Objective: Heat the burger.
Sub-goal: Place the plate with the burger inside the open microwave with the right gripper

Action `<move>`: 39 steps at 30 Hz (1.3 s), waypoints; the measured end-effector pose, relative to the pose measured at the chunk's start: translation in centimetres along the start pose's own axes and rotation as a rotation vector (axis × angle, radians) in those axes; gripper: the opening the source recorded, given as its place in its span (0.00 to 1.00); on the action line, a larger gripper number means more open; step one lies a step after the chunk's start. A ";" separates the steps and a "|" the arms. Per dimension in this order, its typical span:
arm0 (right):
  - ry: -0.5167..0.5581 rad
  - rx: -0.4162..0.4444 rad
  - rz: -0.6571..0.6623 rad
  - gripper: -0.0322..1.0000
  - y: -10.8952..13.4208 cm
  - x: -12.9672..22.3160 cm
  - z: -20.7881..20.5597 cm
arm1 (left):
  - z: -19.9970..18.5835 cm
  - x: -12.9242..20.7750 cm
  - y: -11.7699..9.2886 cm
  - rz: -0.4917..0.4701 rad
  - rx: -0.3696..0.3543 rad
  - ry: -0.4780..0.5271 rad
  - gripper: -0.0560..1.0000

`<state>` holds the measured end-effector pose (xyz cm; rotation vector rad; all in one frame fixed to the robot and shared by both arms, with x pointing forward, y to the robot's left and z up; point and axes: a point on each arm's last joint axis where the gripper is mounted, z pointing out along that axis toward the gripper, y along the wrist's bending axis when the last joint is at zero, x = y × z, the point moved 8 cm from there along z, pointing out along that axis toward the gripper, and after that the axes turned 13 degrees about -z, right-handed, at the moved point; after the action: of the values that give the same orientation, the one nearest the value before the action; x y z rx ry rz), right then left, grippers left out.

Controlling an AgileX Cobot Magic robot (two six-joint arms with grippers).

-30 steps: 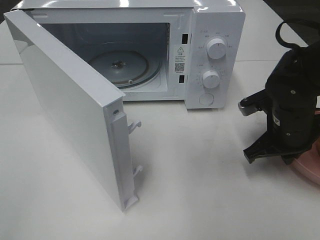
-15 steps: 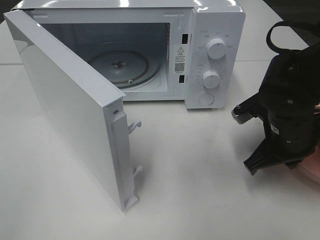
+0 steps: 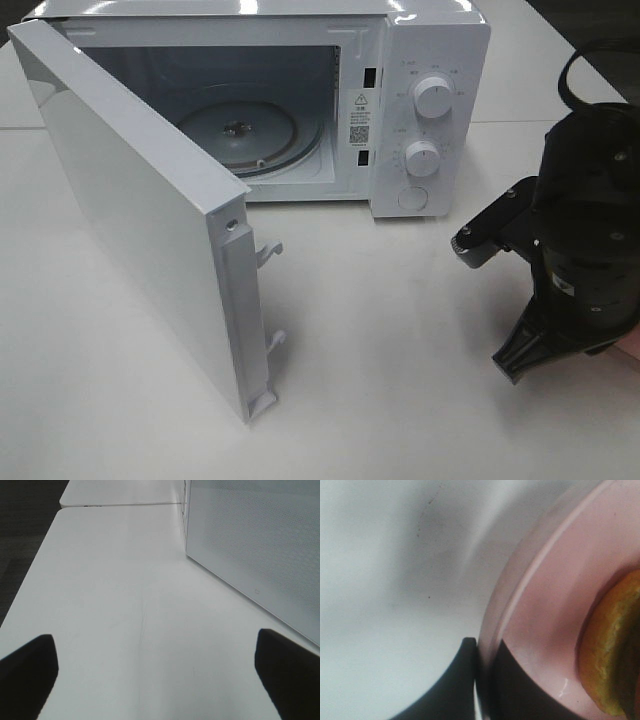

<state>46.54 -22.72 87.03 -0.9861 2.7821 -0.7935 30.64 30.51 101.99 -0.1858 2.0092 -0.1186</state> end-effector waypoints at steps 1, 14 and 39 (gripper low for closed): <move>0.000 0.000 0.000 0.05 0.0 0.0 0.0 | 0.0 0.0 0.0 0.000 0.000 0.000 1.00; -0.062 0.044 -0.155 0.05 2.4 2.1 -2.6 | 0.0 0.0 0.0 0.000 0.000 0.000 1.00; -0.220 0.068 -0.558 0.06 7.0 2.4 -5.1 | 0.0 0.0 0.0 0.000 0.000 0.000 1.00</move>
<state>39.41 -17.32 88.12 -1.7497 2.2939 -0.7636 30.64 30.51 101.99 -0.1858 2.0092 -0.1186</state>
